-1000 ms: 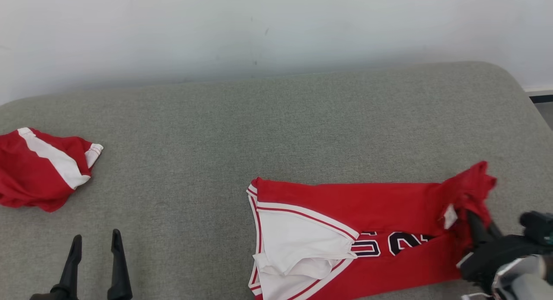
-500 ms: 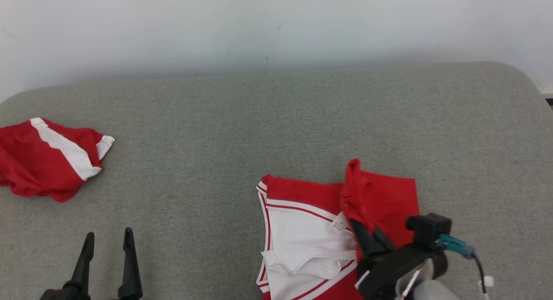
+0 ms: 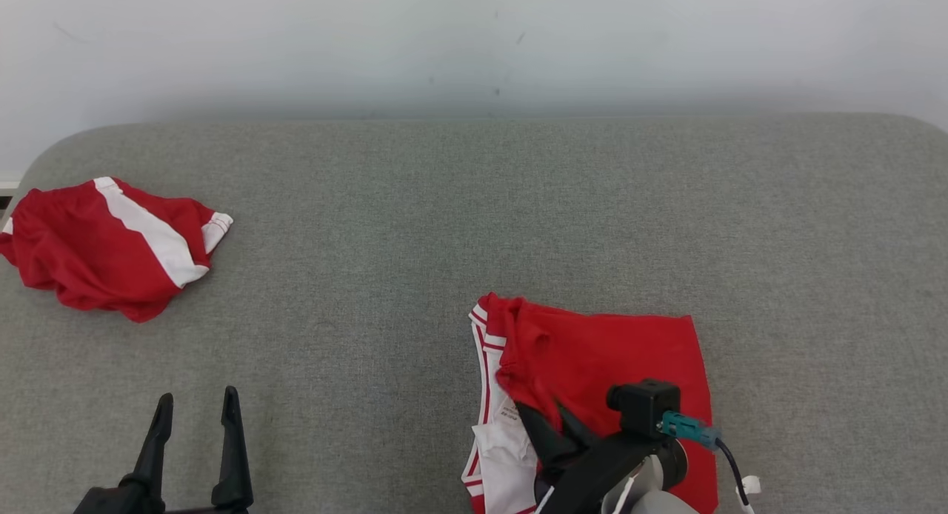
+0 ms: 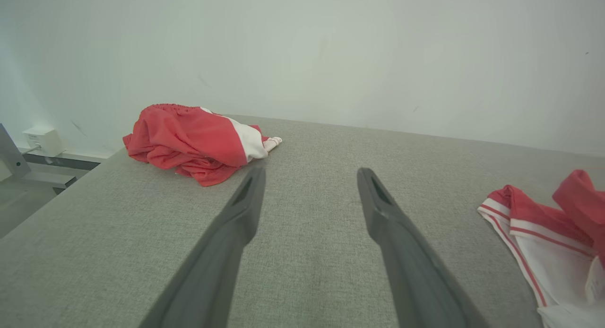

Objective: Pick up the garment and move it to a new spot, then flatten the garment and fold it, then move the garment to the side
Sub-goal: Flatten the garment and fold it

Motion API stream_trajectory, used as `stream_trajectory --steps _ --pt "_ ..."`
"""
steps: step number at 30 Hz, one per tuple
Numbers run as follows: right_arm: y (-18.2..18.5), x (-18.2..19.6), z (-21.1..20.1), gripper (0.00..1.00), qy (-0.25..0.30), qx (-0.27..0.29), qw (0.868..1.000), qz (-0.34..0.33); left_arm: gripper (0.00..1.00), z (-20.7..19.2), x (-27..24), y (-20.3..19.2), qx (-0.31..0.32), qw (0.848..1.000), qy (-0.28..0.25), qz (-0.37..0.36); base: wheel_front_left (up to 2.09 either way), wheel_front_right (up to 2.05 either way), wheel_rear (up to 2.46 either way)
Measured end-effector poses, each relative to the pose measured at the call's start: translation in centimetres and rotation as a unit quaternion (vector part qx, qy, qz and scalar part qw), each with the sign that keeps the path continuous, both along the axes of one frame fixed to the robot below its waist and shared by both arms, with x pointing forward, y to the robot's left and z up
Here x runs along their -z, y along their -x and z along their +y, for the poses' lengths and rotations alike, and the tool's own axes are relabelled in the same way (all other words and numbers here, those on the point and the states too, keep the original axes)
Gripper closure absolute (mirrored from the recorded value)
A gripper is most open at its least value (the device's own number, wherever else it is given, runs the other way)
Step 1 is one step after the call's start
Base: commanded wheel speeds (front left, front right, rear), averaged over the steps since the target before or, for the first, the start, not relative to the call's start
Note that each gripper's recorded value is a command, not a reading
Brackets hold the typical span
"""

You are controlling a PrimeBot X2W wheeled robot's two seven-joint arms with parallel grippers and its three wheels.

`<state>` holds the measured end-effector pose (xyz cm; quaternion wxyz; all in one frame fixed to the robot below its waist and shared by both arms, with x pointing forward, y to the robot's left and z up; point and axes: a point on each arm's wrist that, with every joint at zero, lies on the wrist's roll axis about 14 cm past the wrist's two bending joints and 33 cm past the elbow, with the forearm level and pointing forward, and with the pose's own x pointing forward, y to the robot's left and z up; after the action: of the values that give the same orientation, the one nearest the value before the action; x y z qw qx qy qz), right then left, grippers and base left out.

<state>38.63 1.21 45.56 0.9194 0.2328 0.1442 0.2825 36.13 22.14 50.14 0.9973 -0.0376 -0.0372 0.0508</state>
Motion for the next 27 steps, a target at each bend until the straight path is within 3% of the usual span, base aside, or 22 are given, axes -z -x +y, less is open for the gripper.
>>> stream_trajectory --steps 1,7,15,22,27 --pt "0.1 0.2 0.1 0.00 0.003 -0.003 1.000 0.001 0.00 0.1 0.0 0.0 -0.001 1.000 0.000 0.000 0.00 0.00 0.00" --pt "-1.6 -1.6 -1.3 0.00 -0.002 0.026 0.999 -0.039 0.00 -0.1 -0.1 -0.1 0.000 1.000 0.003 -0.003 0.00 0.00 0.00" --pt "-3.8 -5.9 -11.0 0.00 0.047 0.126 0.981 -0.139 0.00 -0.4 -1.5 -0.7 0.005 1.000 -0.004 -0.023 0.00 0.00 0.00" --pt "-2.0 -8.3 -17.0 0.00 0.078 0.206 0.956 -0.195 0.00 -0.7 -2.9 -0.9 0.009 0.999 -0.008 -0.045 0.00 0.00 0.00" --pt "0.3 -8.4 -18.0 0.00 0.104 0.217 0.948 -0.210 0.00 -1.0 -3.3 -0.6 0.013 0.999 -0.009 -0.050 0.00 0.00 0.00"
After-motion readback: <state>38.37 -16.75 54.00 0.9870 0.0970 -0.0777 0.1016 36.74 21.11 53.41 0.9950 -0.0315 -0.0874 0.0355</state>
